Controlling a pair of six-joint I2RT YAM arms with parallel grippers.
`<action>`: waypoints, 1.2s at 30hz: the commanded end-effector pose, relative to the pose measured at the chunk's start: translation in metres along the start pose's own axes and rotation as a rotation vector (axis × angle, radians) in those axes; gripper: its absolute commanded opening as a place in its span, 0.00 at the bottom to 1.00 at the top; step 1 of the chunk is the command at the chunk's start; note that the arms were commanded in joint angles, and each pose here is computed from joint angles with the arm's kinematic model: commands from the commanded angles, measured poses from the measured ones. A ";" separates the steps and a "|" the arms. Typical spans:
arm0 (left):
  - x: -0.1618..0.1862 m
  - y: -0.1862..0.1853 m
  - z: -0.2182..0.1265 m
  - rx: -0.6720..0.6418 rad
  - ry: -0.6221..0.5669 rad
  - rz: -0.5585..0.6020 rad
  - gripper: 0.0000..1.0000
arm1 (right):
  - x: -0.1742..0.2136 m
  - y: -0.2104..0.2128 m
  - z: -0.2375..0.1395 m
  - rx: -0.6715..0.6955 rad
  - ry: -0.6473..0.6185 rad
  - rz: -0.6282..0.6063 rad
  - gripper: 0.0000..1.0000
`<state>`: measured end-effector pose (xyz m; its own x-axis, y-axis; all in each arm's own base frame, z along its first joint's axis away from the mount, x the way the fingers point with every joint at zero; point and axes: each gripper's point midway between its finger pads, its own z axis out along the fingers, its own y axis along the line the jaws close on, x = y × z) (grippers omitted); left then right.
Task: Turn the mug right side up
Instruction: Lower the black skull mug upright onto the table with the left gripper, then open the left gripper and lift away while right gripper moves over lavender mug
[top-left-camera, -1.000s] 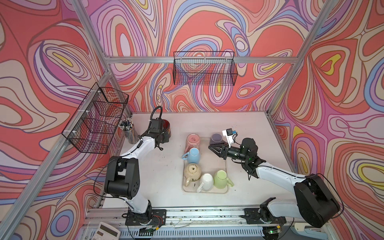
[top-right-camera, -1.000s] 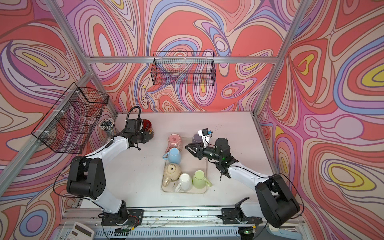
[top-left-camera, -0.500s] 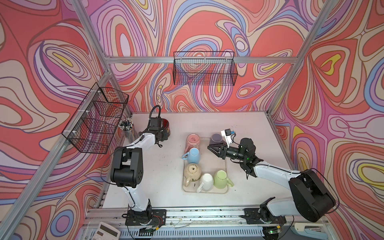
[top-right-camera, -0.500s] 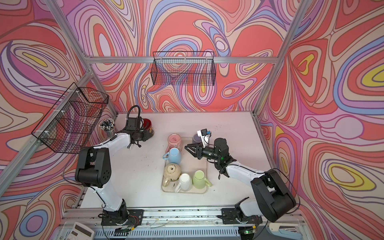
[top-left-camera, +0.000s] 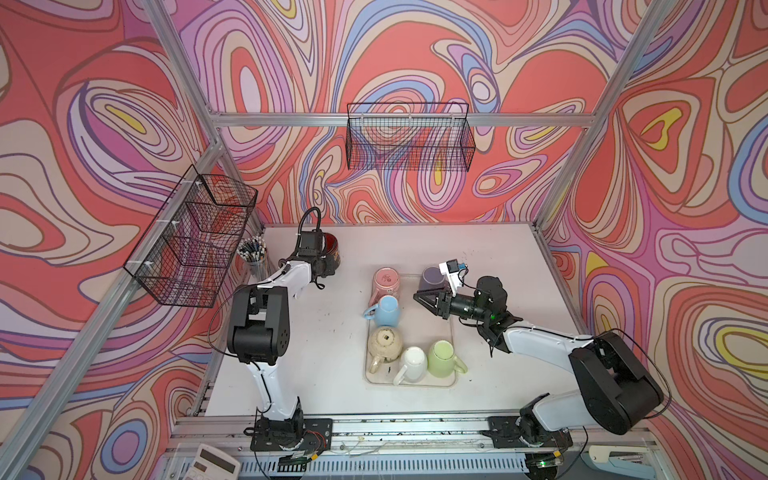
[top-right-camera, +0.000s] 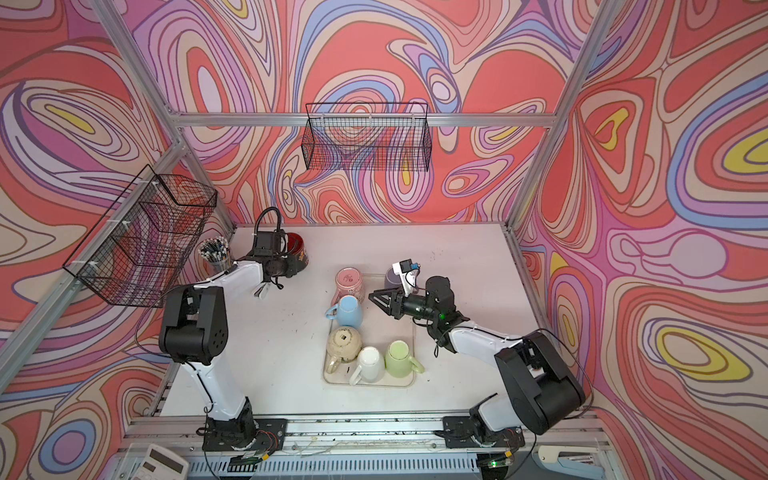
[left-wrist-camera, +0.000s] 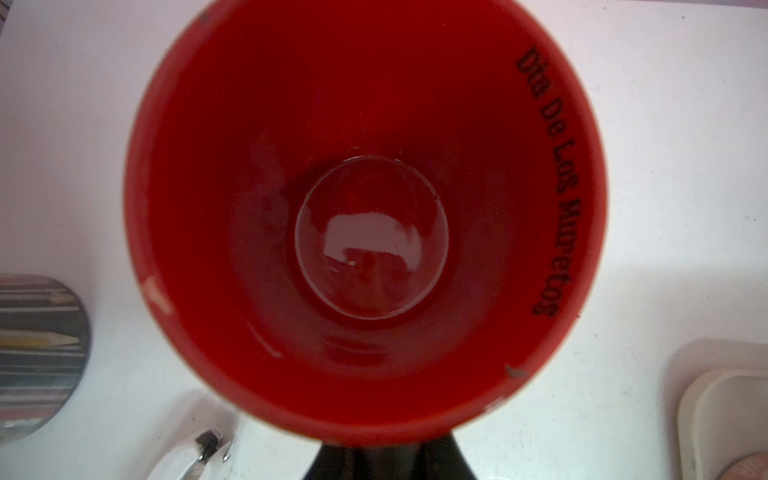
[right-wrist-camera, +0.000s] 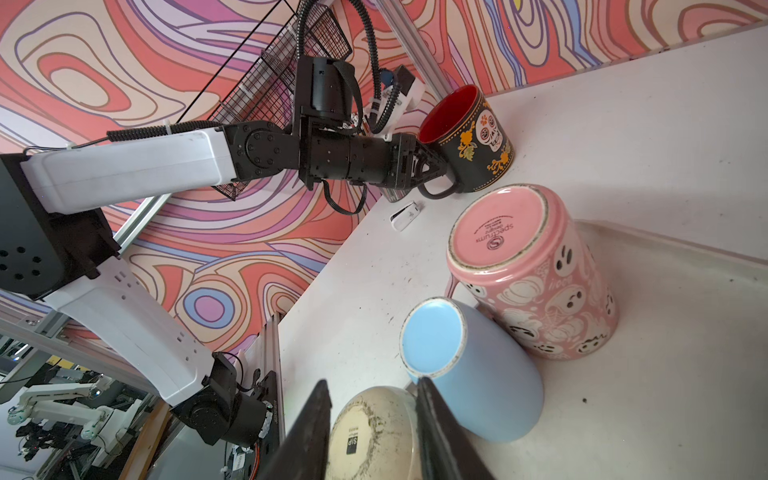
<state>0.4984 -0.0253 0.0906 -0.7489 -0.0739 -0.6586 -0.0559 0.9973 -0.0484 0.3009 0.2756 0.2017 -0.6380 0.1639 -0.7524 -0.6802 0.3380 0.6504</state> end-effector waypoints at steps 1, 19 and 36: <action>-0.061 0.000 -0.013 0.001 -0.187 0.003 0.00 | 0.000 0.001 0.002 -0.016 0.000 -0.014 0.35; -0.056 -0.003 -0.041 0.026 -0.177 0.015 0.53 | -0.006 0.016 -0.003 -0.048 -0.006 -0.042 0.35; -0.019 -0.051 -0.152 0.226 -0.144 -0.053 0.66 | -0.030 0.027 -0.027 0.142 0.008 -0.052 0.37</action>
<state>0.4404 -0.0597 0.2384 -0.5619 -0.1465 -0.8142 0.0526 0.9759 -0.2119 0.2922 0.2607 0.2479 -0.5848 0.1513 -0.7970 -0.6922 0.4191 0.5875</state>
